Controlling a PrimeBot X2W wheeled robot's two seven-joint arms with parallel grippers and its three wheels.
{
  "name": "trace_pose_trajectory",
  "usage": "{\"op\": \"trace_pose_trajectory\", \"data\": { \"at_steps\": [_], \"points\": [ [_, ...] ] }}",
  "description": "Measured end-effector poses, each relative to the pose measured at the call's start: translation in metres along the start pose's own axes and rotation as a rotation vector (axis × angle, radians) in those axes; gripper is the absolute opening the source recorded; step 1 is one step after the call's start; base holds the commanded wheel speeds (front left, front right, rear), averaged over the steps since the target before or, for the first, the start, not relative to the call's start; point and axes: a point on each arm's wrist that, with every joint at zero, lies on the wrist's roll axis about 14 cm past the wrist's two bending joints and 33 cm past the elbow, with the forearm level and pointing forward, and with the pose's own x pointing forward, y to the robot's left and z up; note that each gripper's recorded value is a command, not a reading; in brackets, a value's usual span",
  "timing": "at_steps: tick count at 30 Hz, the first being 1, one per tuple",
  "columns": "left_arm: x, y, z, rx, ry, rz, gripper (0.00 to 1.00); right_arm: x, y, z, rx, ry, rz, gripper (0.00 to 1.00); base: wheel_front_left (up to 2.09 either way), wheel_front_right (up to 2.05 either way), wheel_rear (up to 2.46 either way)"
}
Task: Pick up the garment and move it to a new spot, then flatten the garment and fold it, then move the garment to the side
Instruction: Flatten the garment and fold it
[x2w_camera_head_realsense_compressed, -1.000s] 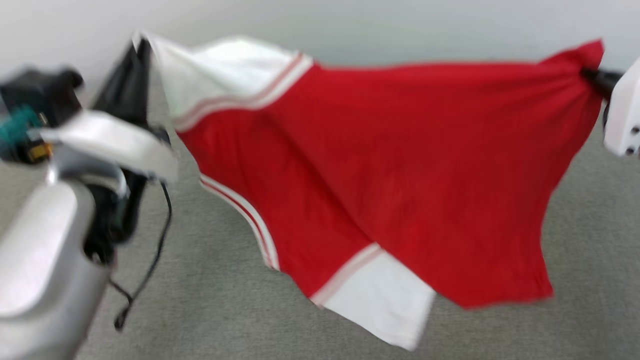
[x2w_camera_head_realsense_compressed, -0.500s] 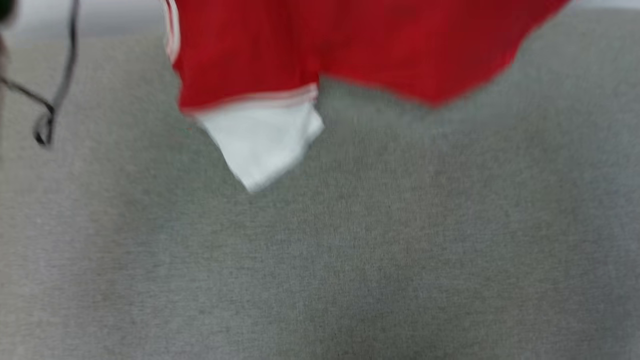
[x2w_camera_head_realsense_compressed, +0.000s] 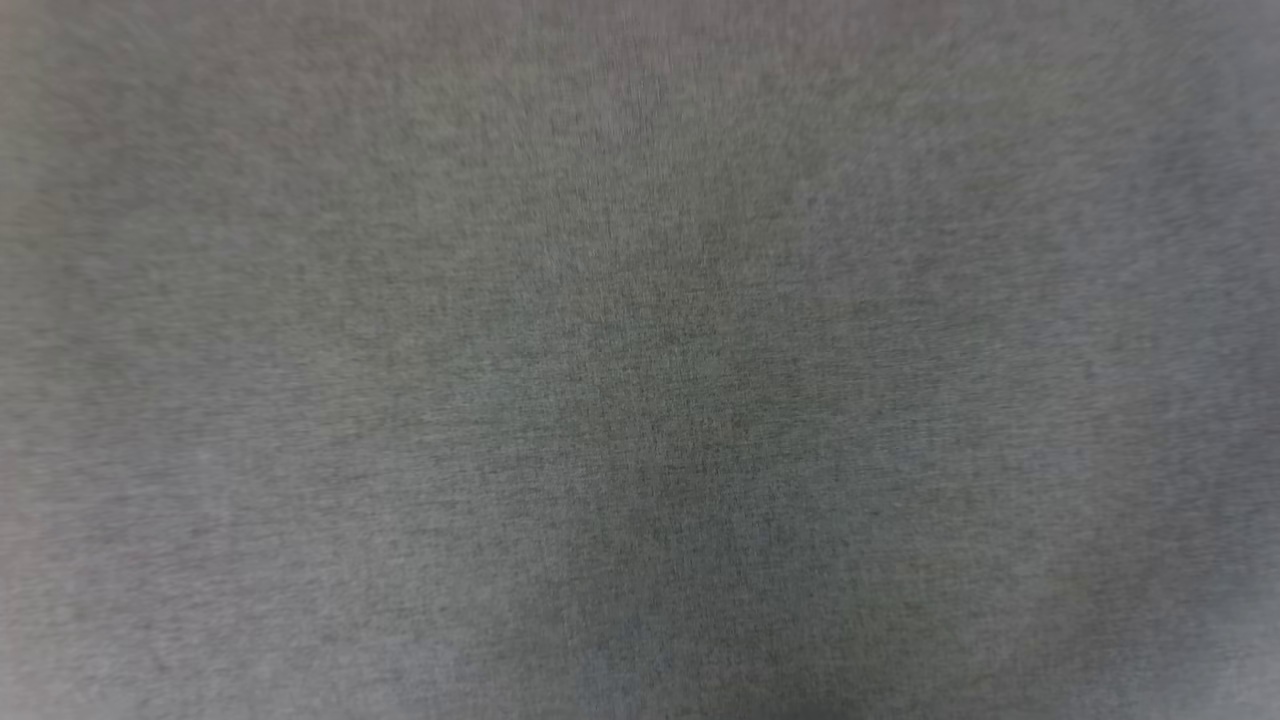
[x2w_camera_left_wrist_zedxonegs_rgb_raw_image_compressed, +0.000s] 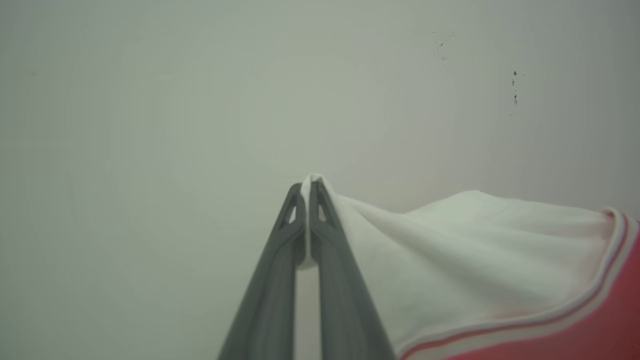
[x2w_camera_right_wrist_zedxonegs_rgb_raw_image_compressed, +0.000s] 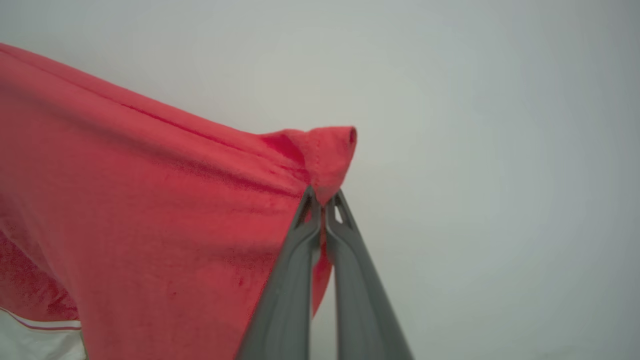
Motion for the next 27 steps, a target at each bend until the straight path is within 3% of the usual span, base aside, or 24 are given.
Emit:
{"op": "trace_pose_trajectory", "data": {
  "at_steps": [8, 16, 27],
  "points": [
    [0.003, -0.006, -0.084, -0.012, 0.088, 0.016, 0.00, 0.041, 0.021, -0.052, 0.010, -0.023, 0.042, 0.00, 0.00, 0.00, 0.00],
    [-0.018, -0.011, -0.155, -0.055, 0.199, 0.029, 0.00, 0.055, 0.048, -0.125, 0.037, 0.090, 0.105, 0.00, 0.00, 0.00, 0.00],
    [-0.058, -0.004, -0.190, -0.160, 0.295, 0.064, 0.00, 0.037, 0.067, -0.172, 0.097, 0.197, 0.158, 0.00, 0.00, 0.00, 0.00]
  ]
}}
